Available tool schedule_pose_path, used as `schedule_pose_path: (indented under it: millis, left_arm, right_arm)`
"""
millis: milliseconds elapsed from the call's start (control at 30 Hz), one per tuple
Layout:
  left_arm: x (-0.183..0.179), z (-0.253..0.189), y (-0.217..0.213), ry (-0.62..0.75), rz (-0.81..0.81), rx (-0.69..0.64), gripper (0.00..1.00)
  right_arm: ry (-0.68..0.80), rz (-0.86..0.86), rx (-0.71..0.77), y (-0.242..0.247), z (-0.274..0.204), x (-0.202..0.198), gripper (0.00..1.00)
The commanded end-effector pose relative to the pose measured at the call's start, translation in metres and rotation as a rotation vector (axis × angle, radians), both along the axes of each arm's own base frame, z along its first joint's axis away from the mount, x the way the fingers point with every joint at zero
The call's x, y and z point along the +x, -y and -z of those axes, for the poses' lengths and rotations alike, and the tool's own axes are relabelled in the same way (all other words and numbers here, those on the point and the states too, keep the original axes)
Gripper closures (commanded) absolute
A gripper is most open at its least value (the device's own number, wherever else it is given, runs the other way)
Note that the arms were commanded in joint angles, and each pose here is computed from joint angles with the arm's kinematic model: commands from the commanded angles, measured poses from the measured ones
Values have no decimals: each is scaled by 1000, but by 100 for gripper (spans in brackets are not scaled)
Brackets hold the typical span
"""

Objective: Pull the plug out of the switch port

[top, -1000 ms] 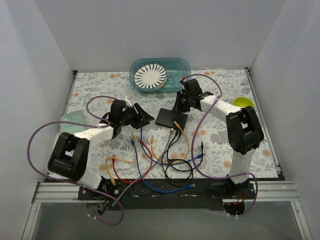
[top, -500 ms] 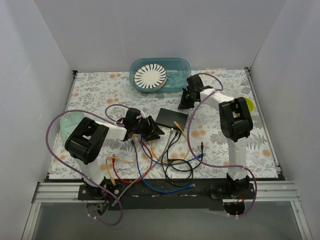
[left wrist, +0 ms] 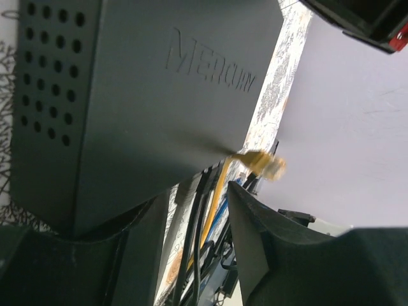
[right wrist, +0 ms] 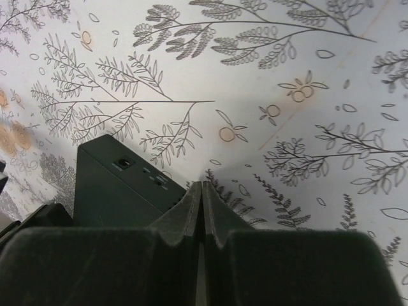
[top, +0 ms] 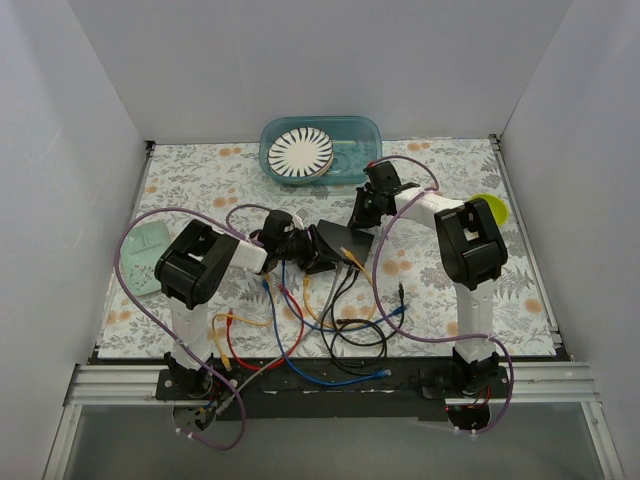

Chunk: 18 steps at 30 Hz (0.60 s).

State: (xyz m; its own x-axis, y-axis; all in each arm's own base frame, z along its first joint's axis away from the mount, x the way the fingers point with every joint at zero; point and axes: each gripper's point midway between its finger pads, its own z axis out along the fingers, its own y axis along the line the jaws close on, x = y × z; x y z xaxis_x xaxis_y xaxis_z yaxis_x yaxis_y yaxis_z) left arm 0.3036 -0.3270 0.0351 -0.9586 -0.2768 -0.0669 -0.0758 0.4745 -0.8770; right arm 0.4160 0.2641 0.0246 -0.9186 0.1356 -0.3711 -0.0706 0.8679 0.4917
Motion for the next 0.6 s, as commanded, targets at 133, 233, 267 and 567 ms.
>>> schedule_pose_path:
  millis: [133, 233, 267, 567]
  left_arm:
    - [3, 30, -7, -46, -55, 80, 58]
    - [0, 33, -9, -51, -50, 85, 60]
    - [-2, 33, -8, -48, -40, 79, 60]
    - [-18, 41, -13, -38, 11, 106, 64]
  right_arm:
    - [-58, -64, -12, -8, 8, -31, 89]
    - [-62, -63, -13, -8, 9, -32, 89]
    - [-62, -64, -12, -8, 9, -33, 89]
    - [-57, -60, -11, -8, 10, -32, 89]
